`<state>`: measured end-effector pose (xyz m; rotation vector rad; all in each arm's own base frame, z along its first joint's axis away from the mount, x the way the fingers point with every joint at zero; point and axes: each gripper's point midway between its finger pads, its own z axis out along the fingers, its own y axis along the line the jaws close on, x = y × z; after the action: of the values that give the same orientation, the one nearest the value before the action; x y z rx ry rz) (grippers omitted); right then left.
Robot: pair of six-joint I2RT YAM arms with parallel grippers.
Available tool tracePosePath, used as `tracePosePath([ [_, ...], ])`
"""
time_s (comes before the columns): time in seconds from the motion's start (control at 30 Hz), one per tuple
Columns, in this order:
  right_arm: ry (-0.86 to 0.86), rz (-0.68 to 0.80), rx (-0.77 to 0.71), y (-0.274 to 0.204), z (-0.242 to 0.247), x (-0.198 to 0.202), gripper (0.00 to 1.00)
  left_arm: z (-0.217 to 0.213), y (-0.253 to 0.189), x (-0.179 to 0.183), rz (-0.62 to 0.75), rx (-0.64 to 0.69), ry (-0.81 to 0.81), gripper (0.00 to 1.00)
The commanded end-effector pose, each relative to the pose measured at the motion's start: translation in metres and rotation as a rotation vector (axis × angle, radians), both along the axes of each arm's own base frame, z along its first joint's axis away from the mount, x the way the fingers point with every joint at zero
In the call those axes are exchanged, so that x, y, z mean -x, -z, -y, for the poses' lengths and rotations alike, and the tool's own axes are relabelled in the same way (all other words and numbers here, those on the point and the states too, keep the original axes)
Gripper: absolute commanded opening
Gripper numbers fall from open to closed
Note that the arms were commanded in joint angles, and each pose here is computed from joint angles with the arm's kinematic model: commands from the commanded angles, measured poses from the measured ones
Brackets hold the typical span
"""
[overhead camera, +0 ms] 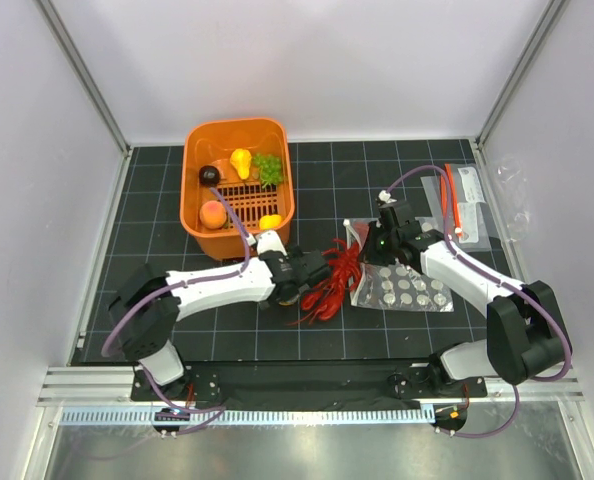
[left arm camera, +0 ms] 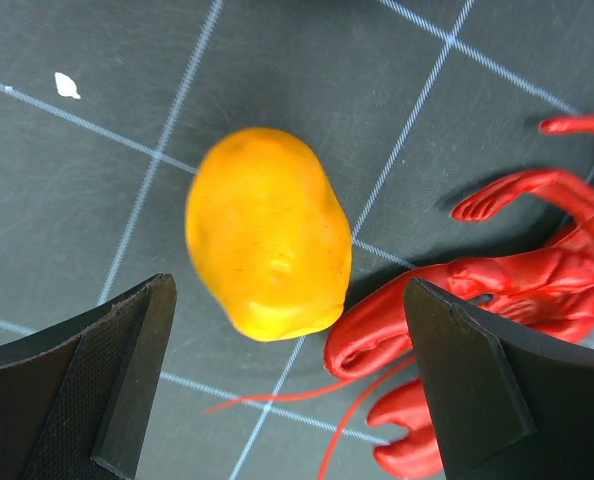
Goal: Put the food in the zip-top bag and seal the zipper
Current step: Pick up the fake fruit from the center of the board.
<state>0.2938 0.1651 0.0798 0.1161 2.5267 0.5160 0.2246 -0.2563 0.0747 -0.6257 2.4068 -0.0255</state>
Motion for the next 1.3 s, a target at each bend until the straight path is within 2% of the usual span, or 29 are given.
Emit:
tracePosePath([
  [0.0, -0.021, 0.077, -0.032, -0.02, -0.007, -0.013, 0.01, 0.005, -0.002, -0.016, 0.151, -0.012, -0.035, 1.0],
  [0.2, -0.027, 0.077, -0.029, -0.02, -0.007, -0.014, 0.01, 0.004, 0.035, -0.015, 0.135, -0.041, -0.057, 0.97],
  [0.3, -0.026, 0.081, -0.027, -0.021, -0.007, -0.014, 0.01, 0.004, 0.037, -0.017, 0.166, -0.054, -0.044, 0.87],
  [0.33, -0.028, 0.081, -0.027, -0.02, -0.007, -0.013, 0.01, 0.005, 0.036, -0.019, 0.184, -0.057, -0.042, 0.78],
  [0.4, -0.028, 0.083, -0.028, -0.02, -0.007, -0.013, 0.01, 0.01, 0.031, -0.02, 0.203, -0.073, -0.004, 0.7],
  [0.43, -0.024, 0.076, -0.024, -0.018, -0.005, -0.013, 0.01, 0.011, 0.027, -0.02, 0.213, -0.08, 0.005, 0.63],
  [0.57, -0.021, 0.077, -0.017, -0.016, -0.004, -0.011, 0.01, 0.011, -0.008, -0.016, 0.285, -0.118, 0.06, 0.57],
  [0.67, -0.021, 0.076, -0.016, -0.016, -0.003, -0.01, 0.01, 0.009, -0.054, -0.005, 0.322, -0.17, 0.139, 0.56],
  [0.77, -0.014, 0.072, -0.013, -0.015, -0.002, -0.01, 0.01, 0.014, -0.099, 0.006, 0.357, -0.145, 0.205, 0.52],
  [0.8, -0.014, 0.074, -0.011, -0.014, -0.002, -0.01, 0.01, 0.02, -0.112, 0.011, 0.35, -0.081, 0.236, 0.47],
  [0.83, -0.01, 0.071, -0.012, -0.013, -0.002, -0.01, 0.01, 0.023, -0.117, 0.014, 0.344, -0.094, 0.325, 0.47],
  [0.93, -0.001, 0.07, -0.011, -0.011, -0.001, -0.011, 0.01, 0.027, -0.142, 0.023, 0.383, 0.044, 0.366, 0.47],
  [1.03, 0.008, 0.068, -0.012, -0.011, -0.001, -0.011, 0.01, 0.014, -0.176, 0.015, 0.512, 0.097, 0.333, 0.46],
  [1.1, 0.014, 0.071, -0.019, -0.013, -0.001, -0.01, 0.01, 0.008, -0.196, 0.003, 0.585, 0.054, 0.351, 0.44],
  [1.27, 0.014, 0.07, -0.025, -0.013, 0.0, -0.007, 0.01, -0.022, -0.213, -0.05, 0.58, 0.002, 0.289, 0.41],
])
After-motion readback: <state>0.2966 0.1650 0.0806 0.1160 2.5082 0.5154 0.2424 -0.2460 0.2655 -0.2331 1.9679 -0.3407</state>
